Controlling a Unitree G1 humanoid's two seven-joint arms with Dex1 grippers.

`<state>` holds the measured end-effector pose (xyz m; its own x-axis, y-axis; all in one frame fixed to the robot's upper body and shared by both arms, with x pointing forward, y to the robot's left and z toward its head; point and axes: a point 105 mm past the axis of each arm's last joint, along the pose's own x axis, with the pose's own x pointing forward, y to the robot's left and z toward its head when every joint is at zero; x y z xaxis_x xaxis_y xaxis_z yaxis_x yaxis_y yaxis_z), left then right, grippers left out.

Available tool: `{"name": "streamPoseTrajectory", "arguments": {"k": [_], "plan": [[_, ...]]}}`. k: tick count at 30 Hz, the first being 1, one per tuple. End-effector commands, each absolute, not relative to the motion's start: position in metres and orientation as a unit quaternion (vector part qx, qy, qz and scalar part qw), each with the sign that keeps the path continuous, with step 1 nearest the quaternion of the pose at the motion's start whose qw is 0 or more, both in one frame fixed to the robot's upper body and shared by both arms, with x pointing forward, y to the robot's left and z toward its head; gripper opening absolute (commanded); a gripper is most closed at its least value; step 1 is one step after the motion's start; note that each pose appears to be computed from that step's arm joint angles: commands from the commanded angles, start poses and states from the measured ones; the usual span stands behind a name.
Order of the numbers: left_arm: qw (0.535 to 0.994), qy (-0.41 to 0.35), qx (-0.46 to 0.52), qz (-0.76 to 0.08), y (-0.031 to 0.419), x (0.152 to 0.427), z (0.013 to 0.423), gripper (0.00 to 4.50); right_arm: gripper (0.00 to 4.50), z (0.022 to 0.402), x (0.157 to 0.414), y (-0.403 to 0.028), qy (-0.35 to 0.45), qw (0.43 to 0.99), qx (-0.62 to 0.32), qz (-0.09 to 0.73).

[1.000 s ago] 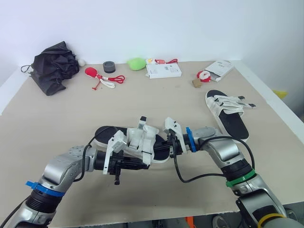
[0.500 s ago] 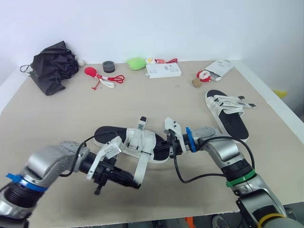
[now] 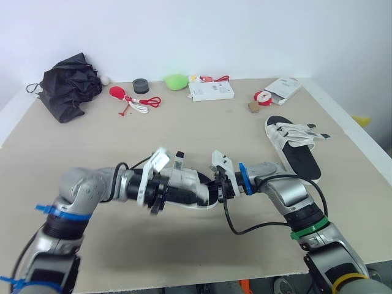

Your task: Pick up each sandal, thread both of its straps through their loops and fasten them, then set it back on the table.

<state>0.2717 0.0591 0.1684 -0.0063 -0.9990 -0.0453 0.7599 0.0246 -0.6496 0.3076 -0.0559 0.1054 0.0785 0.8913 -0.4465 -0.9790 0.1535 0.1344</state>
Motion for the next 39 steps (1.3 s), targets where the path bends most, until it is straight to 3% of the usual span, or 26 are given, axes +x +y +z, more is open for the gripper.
{"name": "streamPoseTrajectory", "arguments": {"k": [1,10,14,17,21,28,35,39], "plan": [[0.676,0.276,-0.327,-0.600,0.067,0.301,0.176,0.10,0.00,0.088,0.307,-0.063,0.253,0.731,-0.102,0.625],[0.655,0.389,-0.405,-0.506,0.063,0.317,0.140,0.10,0.00,0.087,0.306,-0.064,0.253,0.735,-0.099,0.622],[0.689,0.394,-0.421,-0.439,0.072,0.332,0.125,0.10,0.00,0.087,0.305,-0.066,0.253,0.738,-0.096,0.618],[0.717,0.400,-0.409,-0.398,0.081,0.335,0.112,0.98,0.00,0.086,0.305,-0.068,0.255,0.740,-0.096,0.615],[0.742,0.404,-0.394,-0.363,0.083,0.341,0.103,2.85,0.00,0.087,0.305,-0.068,0.254,0.740,-0.095,0.616],[0.752,0.393,-0.383,-0.364,0.074,0.347,0.112,2.85,0.00,0.089,0.308,-0.066,0.253,0.738,-0.097,0.618],[0.732,0.286,-0.455,-0.419,0.065,0.365,0.177,2.85,0.00,0.087,0.308,-0.066,0.253,0.738,-0.097,0.618],[0.707,0.232,-0.474,-0.471,0.066,0.361,0.215,2.85,0.00,0.088,0.308,-0.068,0.251,0.741,-0.095,0.615]]}}
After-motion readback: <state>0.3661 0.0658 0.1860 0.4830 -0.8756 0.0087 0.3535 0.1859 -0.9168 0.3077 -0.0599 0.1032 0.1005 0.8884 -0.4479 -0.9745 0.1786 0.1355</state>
